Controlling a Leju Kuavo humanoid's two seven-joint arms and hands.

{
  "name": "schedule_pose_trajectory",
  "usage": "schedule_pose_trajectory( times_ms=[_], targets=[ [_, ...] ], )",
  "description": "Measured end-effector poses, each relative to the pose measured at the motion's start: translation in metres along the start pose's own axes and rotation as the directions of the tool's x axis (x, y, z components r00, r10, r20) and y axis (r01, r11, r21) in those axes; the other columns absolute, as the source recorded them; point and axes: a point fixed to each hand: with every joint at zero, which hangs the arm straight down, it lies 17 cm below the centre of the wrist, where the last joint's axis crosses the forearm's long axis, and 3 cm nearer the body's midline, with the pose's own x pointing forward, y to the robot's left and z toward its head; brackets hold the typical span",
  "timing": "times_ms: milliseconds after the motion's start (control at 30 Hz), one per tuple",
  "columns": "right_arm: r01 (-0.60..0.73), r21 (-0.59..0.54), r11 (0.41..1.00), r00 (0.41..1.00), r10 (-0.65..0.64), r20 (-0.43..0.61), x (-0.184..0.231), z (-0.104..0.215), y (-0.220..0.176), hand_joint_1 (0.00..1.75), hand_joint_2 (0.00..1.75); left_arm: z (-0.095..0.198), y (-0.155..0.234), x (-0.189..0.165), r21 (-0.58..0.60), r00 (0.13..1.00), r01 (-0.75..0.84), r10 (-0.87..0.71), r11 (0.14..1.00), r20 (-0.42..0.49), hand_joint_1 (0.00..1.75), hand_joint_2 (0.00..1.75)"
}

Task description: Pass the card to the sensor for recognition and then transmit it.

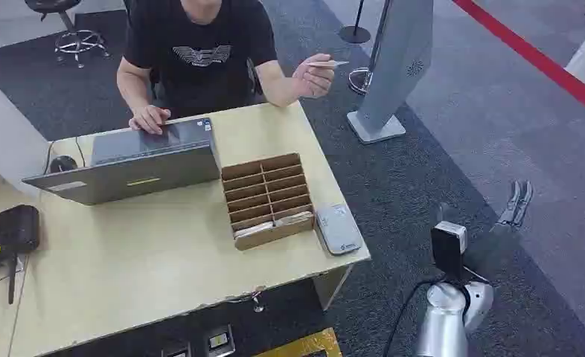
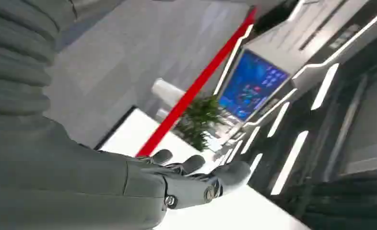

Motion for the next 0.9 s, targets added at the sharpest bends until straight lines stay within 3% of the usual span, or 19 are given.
schedule_pose_trajectory(
  times_ms=[300, 900],
  targets=[
    [0.134, 0.056, 0.989, 0.967, -0.143, 0.209, 0.097, 0.000, 0.005, 0.00, 1.75, -0.001, 0.002, 0.002, 0.006, 1.000, 0.012, -0.012, 1.000, 0.011, 0.00, 0.00],
    [0.291, 0.215, 0.932, 0.858, -0.354, 0.372, 0.227, 0.030, 0.034, 0.00, 1.75, -0.001, 0.001, 0.002, 0.001, 1.000, 0.013, -0.013, 1.000, 0.012, 0.00, 0.00]
  ],
)
